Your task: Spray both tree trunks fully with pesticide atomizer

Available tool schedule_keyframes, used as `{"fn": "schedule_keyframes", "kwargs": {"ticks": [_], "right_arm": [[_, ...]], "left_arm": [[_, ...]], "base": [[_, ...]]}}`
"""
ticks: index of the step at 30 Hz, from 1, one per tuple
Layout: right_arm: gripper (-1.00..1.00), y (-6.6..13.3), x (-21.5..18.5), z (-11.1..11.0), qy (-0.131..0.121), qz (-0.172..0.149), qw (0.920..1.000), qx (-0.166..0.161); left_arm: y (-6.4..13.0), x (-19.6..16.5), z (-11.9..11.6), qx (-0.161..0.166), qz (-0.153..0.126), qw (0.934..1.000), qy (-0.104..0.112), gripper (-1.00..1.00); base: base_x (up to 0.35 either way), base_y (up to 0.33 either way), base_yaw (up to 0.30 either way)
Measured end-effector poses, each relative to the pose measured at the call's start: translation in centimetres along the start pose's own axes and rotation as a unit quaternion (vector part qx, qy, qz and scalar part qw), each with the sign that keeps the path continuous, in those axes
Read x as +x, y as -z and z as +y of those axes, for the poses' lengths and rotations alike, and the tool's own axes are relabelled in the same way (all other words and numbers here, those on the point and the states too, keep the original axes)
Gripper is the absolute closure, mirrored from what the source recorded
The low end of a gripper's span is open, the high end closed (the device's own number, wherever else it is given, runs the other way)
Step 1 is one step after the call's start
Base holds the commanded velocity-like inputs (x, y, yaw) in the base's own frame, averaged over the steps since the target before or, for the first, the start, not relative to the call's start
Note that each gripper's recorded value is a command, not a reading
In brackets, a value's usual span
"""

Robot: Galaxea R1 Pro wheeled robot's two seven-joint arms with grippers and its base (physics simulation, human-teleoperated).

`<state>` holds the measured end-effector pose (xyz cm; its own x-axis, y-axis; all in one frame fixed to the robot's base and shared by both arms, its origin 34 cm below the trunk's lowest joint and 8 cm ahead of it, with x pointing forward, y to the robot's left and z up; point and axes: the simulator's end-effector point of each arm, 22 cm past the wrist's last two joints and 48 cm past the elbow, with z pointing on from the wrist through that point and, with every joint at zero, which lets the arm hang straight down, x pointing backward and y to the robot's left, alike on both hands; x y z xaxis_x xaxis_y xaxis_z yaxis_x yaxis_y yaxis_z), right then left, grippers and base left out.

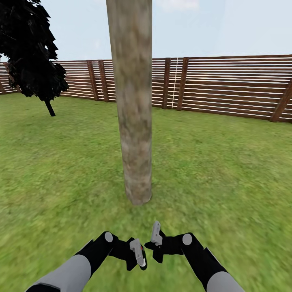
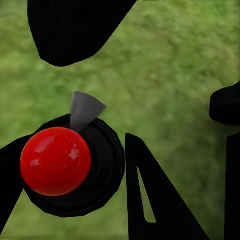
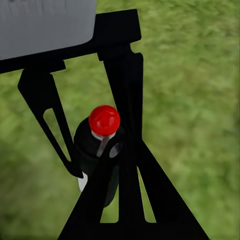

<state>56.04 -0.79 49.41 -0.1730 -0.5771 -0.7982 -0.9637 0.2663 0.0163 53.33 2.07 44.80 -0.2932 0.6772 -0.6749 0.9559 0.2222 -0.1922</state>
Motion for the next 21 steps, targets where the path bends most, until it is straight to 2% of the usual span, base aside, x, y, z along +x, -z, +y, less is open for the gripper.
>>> {"fn": "schedule_keyframes", "kwargs": {"ticks": [17, 21], "right_arm": [[1.00, 0.0, 0.0, 0.0, 0.000, 0.000, 1.0000, 0.000], [1.00, 0.0, 0.0, 0.0, 0.000, 0.000, 1.0000, 0.000]], "left_arm": [[-0.2, -0.5, -0.1, 0.001, -0.005, 1.0000, 0.000, 1.00], [-0.2, -1.3, 0.0, -0.001, -0.019, 0.9998, 0.009, 1.00]], "base": [[0.000, 0.000, 0.000], [0.000, 0.000, 0.000]]}}
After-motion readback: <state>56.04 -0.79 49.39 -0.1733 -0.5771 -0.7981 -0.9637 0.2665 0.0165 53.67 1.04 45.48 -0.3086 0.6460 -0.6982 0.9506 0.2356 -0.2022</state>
